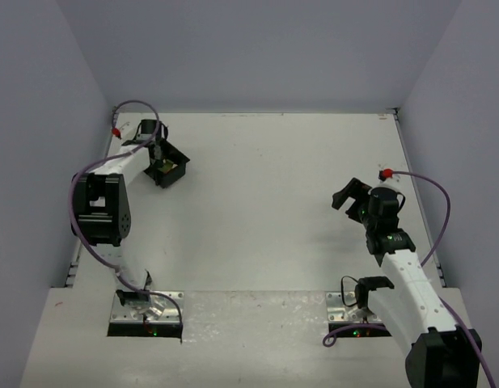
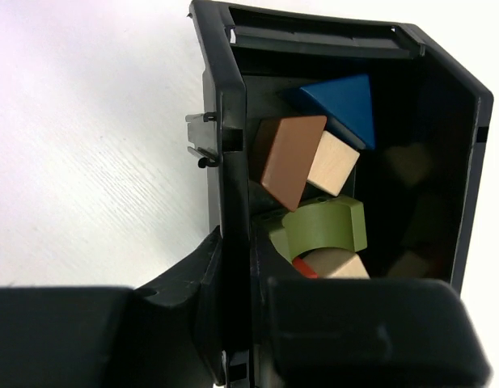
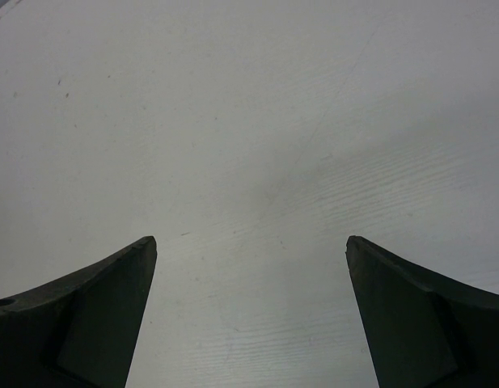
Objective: Build the wood block tower
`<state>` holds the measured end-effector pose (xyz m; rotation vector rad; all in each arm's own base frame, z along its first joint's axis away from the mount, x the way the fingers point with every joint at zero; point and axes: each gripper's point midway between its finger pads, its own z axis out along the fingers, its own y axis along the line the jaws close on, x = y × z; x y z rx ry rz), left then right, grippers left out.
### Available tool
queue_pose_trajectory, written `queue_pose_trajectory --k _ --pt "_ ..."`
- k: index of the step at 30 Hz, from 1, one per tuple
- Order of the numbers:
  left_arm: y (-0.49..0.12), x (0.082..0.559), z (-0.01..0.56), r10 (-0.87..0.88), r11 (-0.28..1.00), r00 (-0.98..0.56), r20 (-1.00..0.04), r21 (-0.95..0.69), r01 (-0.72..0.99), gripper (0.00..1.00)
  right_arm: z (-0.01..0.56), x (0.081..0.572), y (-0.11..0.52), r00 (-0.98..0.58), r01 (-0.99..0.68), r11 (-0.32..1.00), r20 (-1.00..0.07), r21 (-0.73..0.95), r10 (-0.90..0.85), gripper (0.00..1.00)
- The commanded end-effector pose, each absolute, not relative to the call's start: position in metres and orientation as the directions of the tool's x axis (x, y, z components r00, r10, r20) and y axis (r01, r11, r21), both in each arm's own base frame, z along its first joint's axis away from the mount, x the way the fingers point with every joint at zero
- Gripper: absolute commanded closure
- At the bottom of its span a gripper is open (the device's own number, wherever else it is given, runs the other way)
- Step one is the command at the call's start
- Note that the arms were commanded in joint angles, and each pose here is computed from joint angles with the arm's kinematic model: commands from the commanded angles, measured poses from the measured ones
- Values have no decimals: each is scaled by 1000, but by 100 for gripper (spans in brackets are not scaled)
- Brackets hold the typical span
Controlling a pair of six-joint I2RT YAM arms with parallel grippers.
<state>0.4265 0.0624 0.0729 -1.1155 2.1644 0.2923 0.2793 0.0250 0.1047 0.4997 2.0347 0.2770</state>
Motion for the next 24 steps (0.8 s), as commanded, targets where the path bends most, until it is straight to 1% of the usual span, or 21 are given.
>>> queue_pose_trajectory --k 1,4,5,7,11,15,17,19,20,22,24 --pt "-3 450 163 -370 799 -373 -851 -87 -595 100 129 287 22 -381 217 893 -808 394 449 1" --pt "-35 445 192 -174 864 -364 -915 36 -502 100 129 284 24 -393 211 894 -803 396 448 1" --pt "-45 444 198 -133 877 -356 -925 58 -477 100 130 284 24 -392 208 894 -803 398 448 1" --pt "-74 436 209 -23 898 -364 -931 140 -416 100 131 283 24 -388 206 893 -804 400 449 1" --pt "-100 429 215 131 913 -383 -914 262 -314 100 134 282 25 -378 200 893 -809 404 451 1" --pt "-143 433 208 259 956 -394 -882 291 -23 100 136 281 26 -377 189 893 -810 408 450 1" --pt "-157 433 214 296 954 -378 -877 290 72 100 136 280 27 -377 187 893 -810 409 449 1" --pt "-175 434 224 399 914 -327 -857 340 223 100 137 280 27 -373 186 893 -811 411 451 1" --pt "-181 432 225 431 895 -313 -846 357 268 100 137 280 27 -371 185 892 -812 411 451 1" --pt "-194 434 255 448 870 -216 -867 369 327 100 136 280 27 -372 189 889 -808 416 457 1" --pt "-205 431 285 490 817 -90 -867 421 394 100 136 280 27 -375 188 889 -806 418 458 1"
